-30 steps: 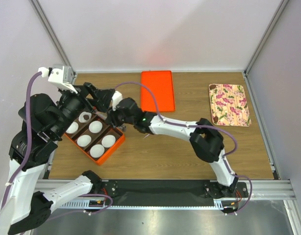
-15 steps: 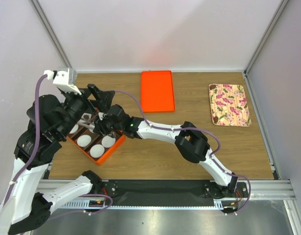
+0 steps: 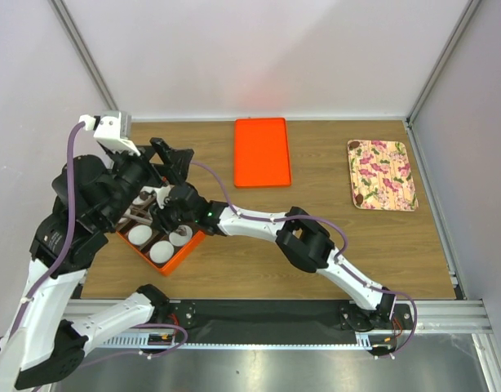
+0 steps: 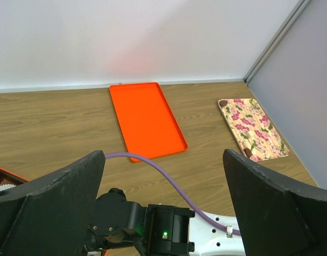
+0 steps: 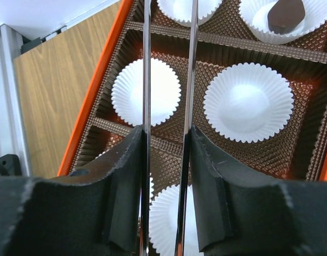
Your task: Pack the chocolate
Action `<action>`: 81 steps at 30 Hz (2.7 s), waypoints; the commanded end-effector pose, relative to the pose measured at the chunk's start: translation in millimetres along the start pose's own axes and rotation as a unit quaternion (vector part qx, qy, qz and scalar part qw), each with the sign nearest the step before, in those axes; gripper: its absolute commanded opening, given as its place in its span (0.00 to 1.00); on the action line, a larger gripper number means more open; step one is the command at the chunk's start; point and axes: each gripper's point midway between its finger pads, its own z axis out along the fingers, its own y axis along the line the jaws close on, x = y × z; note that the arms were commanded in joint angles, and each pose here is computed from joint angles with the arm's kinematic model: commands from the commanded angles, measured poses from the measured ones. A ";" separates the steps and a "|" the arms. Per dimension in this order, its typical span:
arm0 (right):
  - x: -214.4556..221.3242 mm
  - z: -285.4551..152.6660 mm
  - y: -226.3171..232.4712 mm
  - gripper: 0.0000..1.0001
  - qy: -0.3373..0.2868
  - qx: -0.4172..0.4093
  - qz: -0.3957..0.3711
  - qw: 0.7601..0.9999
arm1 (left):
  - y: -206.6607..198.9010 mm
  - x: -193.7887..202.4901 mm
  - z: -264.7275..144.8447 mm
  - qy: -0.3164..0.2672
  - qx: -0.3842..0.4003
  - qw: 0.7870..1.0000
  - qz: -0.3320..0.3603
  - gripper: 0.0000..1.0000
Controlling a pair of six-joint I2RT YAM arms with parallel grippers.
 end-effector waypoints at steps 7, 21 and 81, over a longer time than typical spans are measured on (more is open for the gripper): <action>-18.1 14.0 5.1 0.41 -0.032 -0.011 -0.010 0.999 | 3.9 -8.0 4.7 -0.020 -0.010 1.000 0.012 1.00; -7.3 22.3 0.4 0.48 -0.026 -0.006 -0.016 1.000 | 3.3 -5.4 9.3 -0.018 -0.010 1.000 0.014 1.00; 111.2 -602.9 -280.9 0.50 0.088 0.629 0.359 0.684 | -14.3 165.7 48.3 0.198 0.063 0.978 -0.011 1.00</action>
